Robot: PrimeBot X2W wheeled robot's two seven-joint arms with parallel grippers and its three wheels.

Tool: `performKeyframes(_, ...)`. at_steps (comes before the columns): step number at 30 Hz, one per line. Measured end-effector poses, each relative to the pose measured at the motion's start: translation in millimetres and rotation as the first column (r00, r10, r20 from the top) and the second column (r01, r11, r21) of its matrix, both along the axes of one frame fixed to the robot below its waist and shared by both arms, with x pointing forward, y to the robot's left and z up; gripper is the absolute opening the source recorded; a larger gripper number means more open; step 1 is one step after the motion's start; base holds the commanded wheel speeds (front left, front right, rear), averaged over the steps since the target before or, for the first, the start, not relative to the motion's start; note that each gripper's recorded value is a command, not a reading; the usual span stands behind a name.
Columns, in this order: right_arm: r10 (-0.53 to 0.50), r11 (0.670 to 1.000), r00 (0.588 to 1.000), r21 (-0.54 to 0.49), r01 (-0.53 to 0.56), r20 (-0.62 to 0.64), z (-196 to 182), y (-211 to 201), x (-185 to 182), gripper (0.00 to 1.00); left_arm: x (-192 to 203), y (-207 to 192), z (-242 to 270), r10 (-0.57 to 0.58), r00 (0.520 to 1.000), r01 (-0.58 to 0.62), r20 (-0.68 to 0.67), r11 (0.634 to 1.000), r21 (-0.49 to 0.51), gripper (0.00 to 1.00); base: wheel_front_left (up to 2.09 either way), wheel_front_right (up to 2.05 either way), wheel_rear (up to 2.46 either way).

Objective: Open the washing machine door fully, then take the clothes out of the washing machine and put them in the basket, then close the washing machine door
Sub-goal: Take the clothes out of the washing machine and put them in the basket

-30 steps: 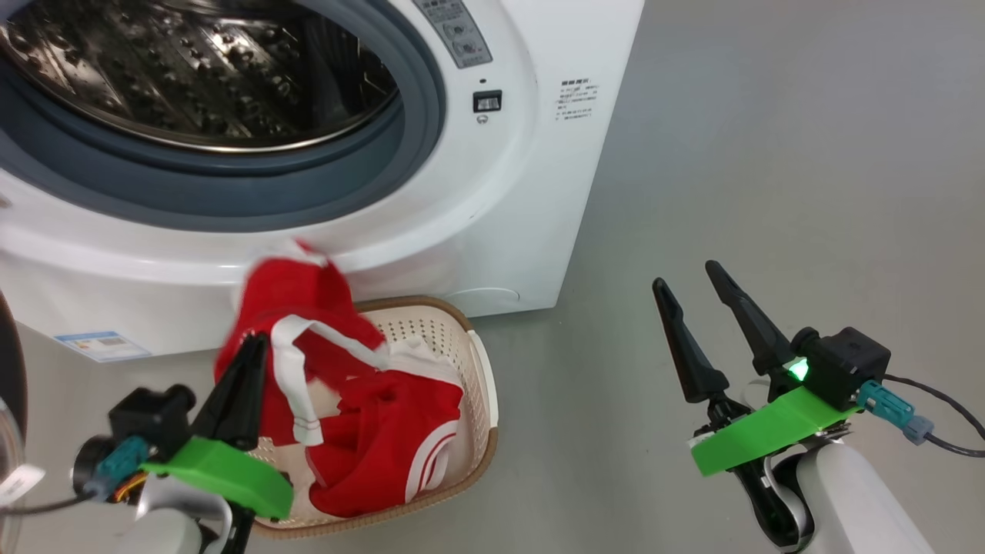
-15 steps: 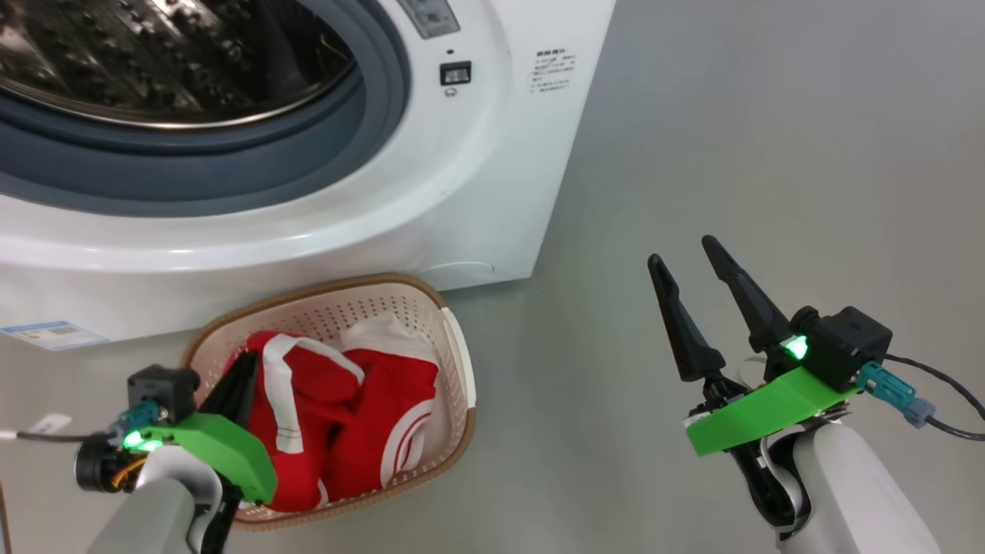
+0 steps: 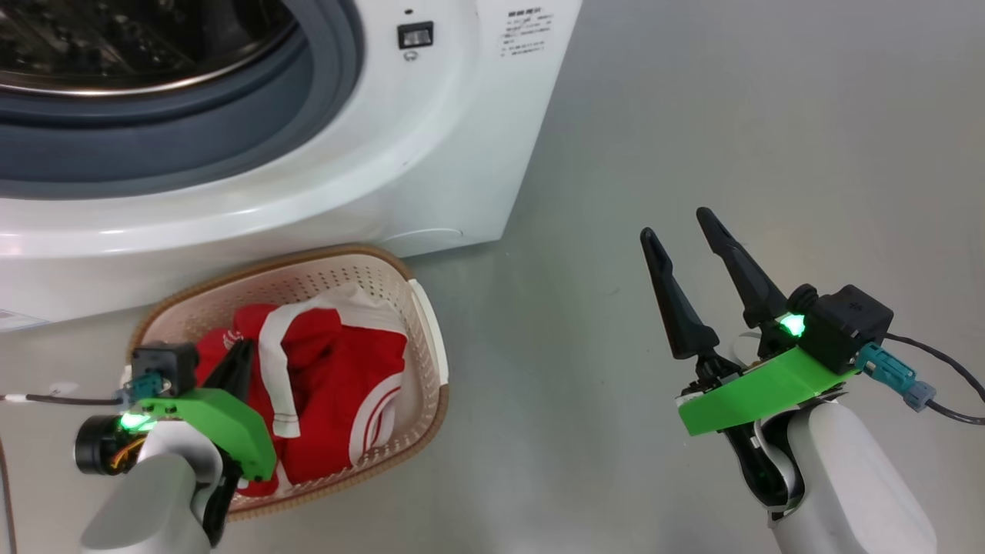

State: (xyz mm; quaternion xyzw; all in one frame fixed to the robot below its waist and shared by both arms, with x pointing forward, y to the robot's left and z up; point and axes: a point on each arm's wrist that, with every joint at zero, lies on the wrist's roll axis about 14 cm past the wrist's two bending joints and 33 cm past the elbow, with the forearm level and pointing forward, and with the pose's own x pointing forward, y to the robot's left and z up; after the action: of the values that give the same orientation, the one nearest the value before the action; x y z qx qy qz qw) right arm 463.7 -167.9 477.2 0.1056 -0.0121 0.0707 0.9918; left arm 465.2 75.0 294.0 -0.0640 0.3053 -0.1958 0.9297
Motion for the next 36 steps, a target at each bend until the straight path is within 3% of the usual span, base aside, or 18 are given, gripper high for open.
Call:
performKeyframes(7,-0.022,1.000,0.999,-0.003,0.021,-0.032,-14,-5,1,1.00,-4,-21,-21,-0.040,0.997,0.039,-0.059,0.999,-0.006,0.07,0.00,0.00,0.00)
performKeyframes(8,-0.023,1.000,0.999,-0.004,0.023,-0.033,-14,-6,2,1.00,-6,-23,-24,-0.043,0.997,0.043,-0.070,0.999,-0.005,0.18,0.00,0.00,0.00)
performKeyframes(9,-0.024,1.000,0.999,-0.006,0.024,-0.031,-14,-6,3,1.00,-8,-24,-27,-0.045,0.996,0.045,-0.081,0.999,-0.006,0.40,0.00,0.00,0.00)
performKeyframes(10,-0.024,1.000,0.999,-0.006,0.024,-0.031,-14,-6,3,1.00,-8,-24,-27,-0.045,0.996,0.045,-0.081,0.999,-0.006,1.00,0.00,0.00,0.00)
performKeyframes(27,0.003,1.000,1.000,0.003,-0.003,-0.004,-3,4,5,1.00,-1,-25,-3,-0.020,0.999,0.018,-0.030,0.999,-0.049,1.00,0.00,0.00,0.00)
performKeyframes(36,0.024,1.000,0.999,0.001,-0.024,0.031,12,9,3,1.00,-4,-6,18,0.034,0.999,-0.033,0.021,0.997,-0.070,1.00,0.00,0.00,0.00)
